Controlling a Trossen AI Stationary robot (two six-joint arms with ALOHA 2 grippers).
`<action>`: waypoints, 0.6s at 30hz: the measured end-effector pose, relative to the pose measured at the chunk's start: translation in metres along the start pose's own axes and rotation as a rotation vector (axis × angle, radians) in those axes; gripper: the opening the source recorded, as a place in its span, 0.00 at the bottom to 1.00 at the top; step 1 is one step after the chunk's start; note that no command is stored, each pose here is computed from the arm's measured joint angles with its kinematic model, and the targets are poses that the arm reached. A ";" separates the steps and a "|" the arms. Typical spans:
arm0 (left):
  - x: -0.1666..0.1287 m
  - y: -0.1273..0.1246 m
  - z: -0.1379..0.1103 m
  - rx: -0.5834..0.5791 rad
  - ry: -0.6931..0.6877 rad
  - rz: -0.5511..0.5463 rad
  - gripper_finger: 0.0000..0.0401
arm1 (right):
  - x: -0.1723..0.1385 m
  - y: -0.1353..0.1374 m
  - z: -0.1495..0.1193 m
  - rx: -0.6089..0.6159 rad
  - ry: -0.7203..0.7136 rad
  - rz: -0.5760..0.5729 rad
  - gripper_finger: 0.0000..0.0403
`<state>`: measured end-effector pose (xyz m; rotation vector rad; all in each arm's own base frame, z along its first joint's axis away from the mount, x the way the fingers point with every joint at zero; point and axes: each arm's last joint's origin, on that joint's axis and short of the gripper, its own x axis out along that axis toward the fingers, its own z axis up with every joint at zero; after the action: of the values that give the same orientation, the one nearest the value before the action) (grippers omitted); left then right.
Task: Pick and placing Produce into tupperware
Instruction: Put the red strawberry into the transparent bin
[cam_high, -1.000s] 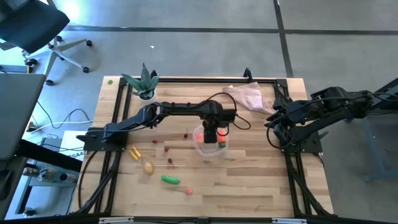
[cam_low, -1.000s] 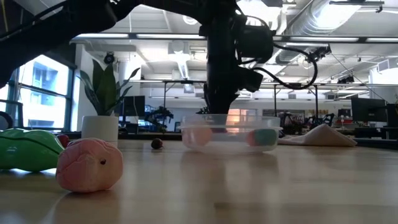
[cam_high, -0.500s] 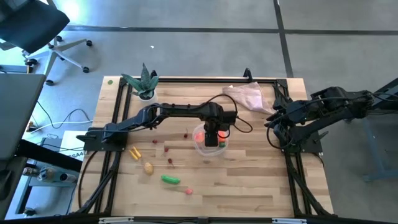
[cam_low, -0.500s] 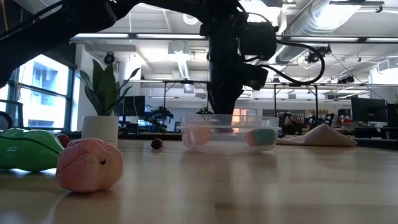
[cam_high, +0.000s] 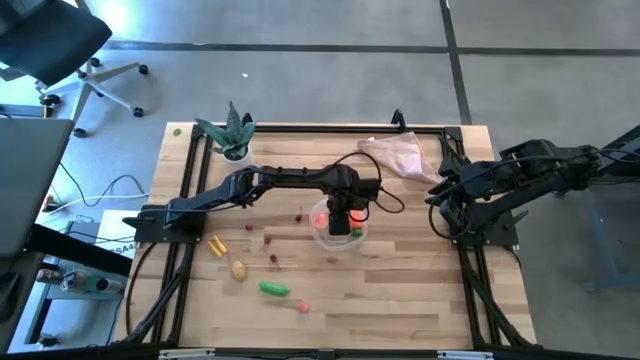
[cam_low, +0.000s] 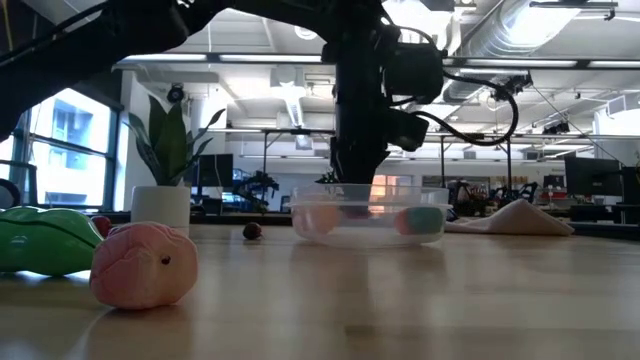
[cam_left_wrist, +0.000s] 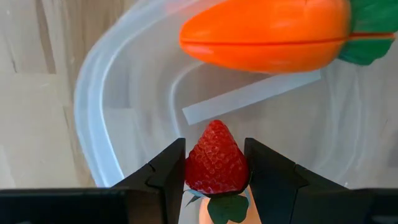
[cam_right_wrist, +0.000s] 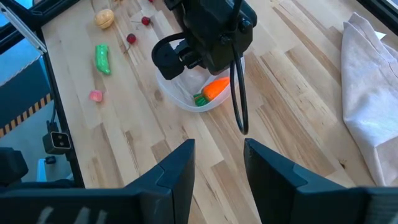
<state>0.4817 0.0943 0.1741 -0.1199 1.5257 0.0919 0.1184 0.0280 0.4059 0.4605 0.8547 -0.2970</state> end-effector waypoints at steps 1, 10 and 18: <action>0.000 0.000 0.000 0.007 -0.002 -0.005 0.35 | 0.000 0.000 0.000 0.000 0.000 0.000 0.32; 0.000 0.002 -0.001 -0.008 0.010 0.031 0.35 | 0.000 0.000 0.000 0.000 0.000 0.000 0.32; 0.000 0.001 -0.001 -0.015 0.007 0.031 0.35 | 0.000 0.000 0.000 0.000 0.000 0.000 0.32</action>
<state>0.4809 0.0956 0.1743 -0.1092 1.5343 0.1278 0.1184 0.0280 0.4059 0.4605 0.8547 -0.2969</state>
